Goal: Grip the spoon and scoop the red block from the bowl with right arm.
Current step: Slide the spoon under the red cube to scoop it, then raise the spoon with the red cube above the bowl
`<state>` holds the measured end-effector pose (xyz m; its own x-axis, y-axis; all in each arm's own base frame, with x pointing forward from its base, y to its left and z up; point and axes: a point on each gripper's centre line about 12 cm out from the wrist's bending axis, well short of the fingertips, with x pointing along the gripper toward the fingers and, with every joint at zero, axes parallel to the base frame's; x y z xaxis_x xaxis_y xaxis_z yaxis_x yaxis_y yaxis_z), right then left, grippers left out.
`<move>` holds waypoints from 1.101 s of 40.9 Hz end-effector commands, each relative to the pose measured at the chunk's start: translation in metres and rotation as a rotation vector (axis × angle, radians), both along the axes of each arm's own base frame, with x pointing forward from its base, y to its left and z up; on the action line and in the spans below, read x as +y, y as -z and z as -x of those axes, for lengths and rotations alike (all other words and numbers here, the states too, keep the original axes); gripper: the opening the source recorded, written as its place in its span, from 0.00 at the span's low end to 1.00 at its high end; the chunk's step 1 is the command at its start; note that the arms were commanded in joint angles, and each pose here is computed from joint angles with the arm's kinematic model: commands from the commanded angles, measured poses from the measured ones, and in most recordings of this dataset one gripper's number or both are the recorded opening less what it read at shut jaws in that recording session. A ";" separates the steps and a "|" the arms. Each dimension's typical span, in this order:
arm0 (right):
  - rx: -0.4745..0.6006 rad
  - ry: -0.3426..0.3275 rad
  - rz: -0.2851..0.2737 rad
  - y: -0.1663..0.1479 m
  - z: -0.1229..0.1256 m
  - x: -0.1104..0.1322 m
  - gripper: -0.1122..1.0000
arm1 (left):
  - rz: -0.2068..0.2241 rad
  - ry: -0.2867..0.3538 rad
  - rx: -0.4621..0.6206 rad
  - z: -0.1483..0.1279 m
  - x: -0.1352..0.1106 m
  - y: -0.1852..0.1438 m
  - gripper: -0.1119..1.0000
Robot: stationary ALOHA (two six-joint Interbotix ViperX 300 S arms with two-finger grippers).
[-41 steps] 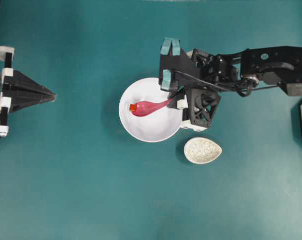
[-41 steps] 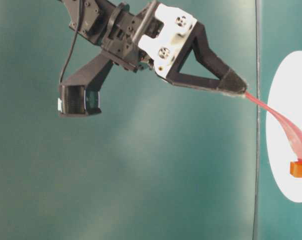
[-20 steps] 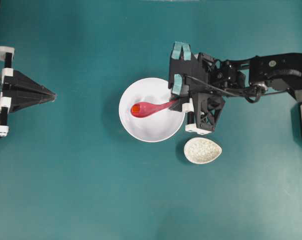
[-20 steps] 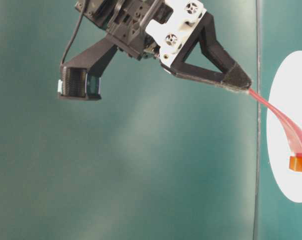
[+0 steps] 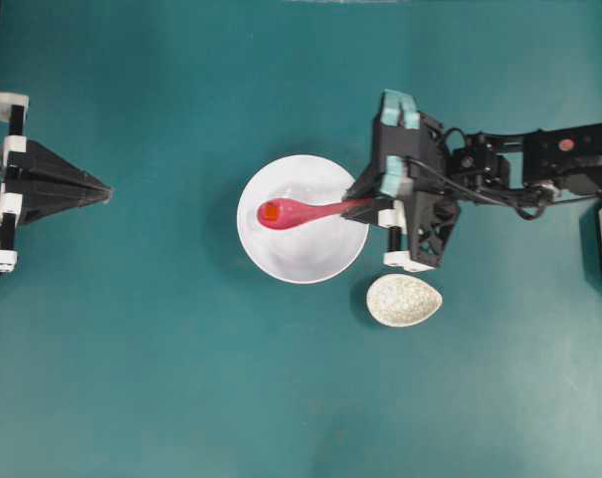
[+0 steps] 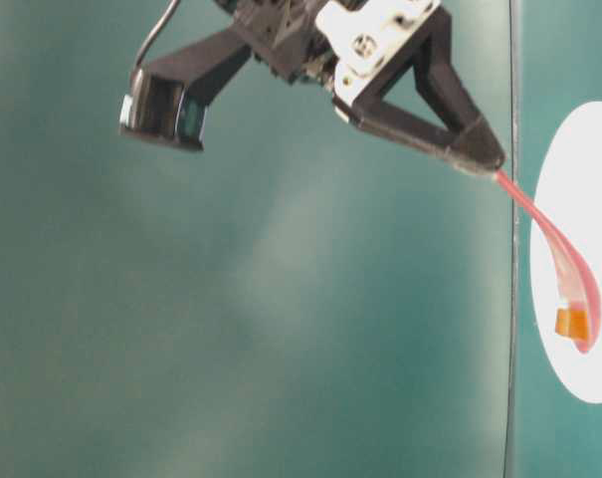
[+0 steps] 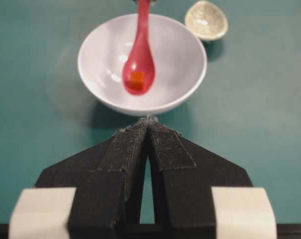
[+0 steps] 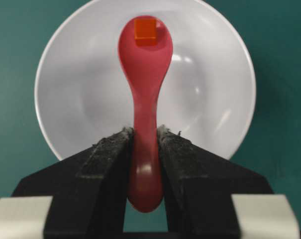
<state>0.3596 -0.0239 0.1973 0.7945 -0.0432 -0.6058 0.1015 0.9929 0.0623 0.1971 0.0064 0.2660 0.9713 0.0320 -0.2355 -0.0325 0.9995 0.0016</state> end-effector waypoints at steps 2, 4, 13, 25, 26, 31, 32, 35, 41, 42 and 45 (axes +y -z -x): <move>-0.073 0.005 0.006 -0.014 0.004 0.001 0.33 | -0.002 -0.001 -0.021 -0.002 0.000 -0.008 0.10; -0.080 0.004 0.008 -0.012 0.006 0.002 0.33 | -0.002 -0.001 -0.021 -0.002 0.000 -0.008 0.10; -0.142 0.005 0.023 -0.004 0.016 0.006 0.33 | -0.002 -0.001 -0.020 -0.002 0.000 -0.007 0.10; -0.175 0.031 0.013 0.008 0.027 0.006 0.33 | 0.004 -0.003 -0.015 -0.002 0.000 -0.007 0.10; -0.174 0.031 0.013 0.009 0.027 0.006 0.33 | 0.003 -0.002 -0.014 -0.002 0.000 -0.007 0.10; -0.163 0.033 0.011 0.012 0.029 0.006 0.33 | -0.006 0.000 -0.003 -0.002 0.000 -0.005 0.10; -0.162 0.030 0.012 0.012 0.029 0.007 0.33 | -0.009 0.000 -0.003 -0.002 0.000 -0.005 0.10; -0.156 0.034 0.008 0.013 0.030 0.006 0.33 | -0.012 0.001 0.007 -0.002 0.000 -0.004 0.10; -0.145 0.035 0.004 0.014 0.030 0.006 0.33 | -0.012 0.001 0.011 -0.001 0.000 -0.004 0.10; -0.145 0.033 0.004 0.014 0.030 0.007 0.33 | -0.013 0.001 0.011 -0.001 0.000 -0.004 0.10; -0.150 0.034 0.005 0.013 0.030 0.007 0.33 | -0.013 0.001 0.014 -0.001 0.000 -0.003 0.10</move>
<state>0.3277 -0.0178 0.1721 0.8534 -0.0738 -0.5159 0.1276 0.9894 0.0695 0.1963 0.0064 0.2627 0.9641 0.0320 -0.2637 -0.0299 0.9995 0.0121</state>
